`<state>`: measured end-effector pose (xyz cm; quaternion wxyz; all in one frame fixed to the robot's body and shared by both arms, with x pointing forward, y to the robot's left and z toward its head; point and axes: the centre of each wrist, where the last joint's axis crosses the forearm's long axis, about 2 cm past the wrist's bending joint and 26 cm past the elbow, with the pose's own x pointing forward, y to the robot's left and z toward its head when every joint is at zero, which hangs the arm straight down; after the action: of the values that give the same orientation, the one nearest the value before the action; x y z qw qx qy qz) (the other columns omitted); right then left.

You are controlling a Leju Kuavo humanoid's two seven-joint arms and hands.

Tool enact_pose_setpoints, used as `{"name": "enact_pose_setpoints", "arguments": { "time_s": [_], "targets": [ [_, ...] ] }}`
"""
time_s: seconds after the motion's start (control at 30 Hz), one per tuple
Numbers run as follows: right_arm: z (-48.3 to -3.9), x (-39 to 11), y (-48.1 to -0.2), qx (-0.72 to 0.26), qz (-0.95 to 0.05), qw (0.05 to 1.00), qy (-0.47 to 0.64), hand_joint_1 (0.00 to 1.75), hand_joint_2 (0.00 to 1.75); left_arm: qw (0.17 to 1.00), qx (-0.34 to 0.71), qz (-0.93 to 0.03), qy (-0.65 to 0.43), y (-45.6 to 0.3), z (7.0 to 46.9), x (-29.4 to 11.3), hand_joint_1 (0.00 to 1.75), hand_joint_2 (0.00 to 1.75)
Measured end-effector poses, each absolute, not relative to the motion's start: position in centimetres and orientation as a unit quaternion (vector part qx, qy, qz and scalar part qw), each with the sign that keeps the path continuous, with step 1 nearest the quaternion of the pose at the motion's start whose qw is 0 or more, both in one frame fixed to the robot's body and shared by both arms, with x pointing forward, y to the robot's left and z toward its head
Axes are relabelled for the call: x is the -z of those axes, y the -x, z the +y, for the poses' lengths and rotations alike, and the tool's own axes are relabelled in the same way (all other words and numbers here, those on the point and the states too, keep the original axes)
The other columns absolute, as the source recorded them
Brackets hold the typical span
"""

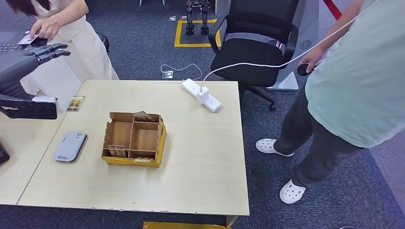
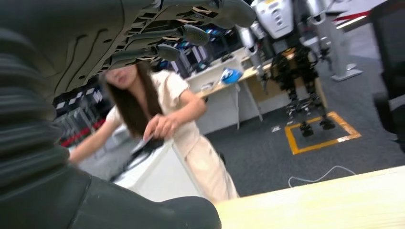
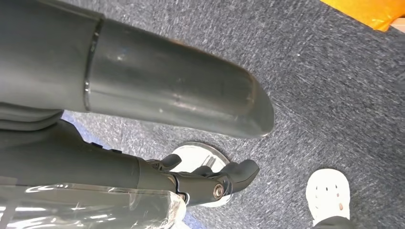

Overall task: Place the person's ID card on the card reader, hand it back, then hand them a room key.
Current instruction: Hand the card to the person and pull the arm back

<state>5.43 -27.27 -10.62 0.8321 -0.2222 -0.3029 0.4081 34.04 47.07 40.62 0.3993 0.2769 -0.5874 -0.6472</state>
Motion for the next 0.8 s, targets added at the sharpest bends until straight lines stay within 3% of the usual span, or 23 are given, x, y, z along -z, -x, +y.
{"name": "enact_pose_setpoints", "arguments": {
  "time_s": [0.13,0.5,0.63,0.8],
  "targets": [
    [-27.3,10.6,-5.7,-0.404,-0.304,0.833,0.224,0.00,0.00,0.352,0.665,-0.582,-0.310,-33.0,45.3,-39.7,0.00,1.75],
    [-27.0,10.5,-6.0,-0.397,-0.299,0.838,0.228,0.00,0.00,0.268,0.739,-0.484,-0.384,-29.7,41.5,-26.4,0.00,1.75],
    [-26.9,10.5,-6.0,-0.398,-0.298,0.837,0.229,0.00,0.00,0.273,0.754,-0.477,-0.361,-28.3,40.5,-22.7,0.00,1.75],
    [-27.0,10.5,-6.0,-0.399,-0.295,0.837,0.230,0.00,0.00,0.314,0.771,-0.469,-0.295,-27.9,40.6,-21.7,0.00,1.75]
  ]
}}
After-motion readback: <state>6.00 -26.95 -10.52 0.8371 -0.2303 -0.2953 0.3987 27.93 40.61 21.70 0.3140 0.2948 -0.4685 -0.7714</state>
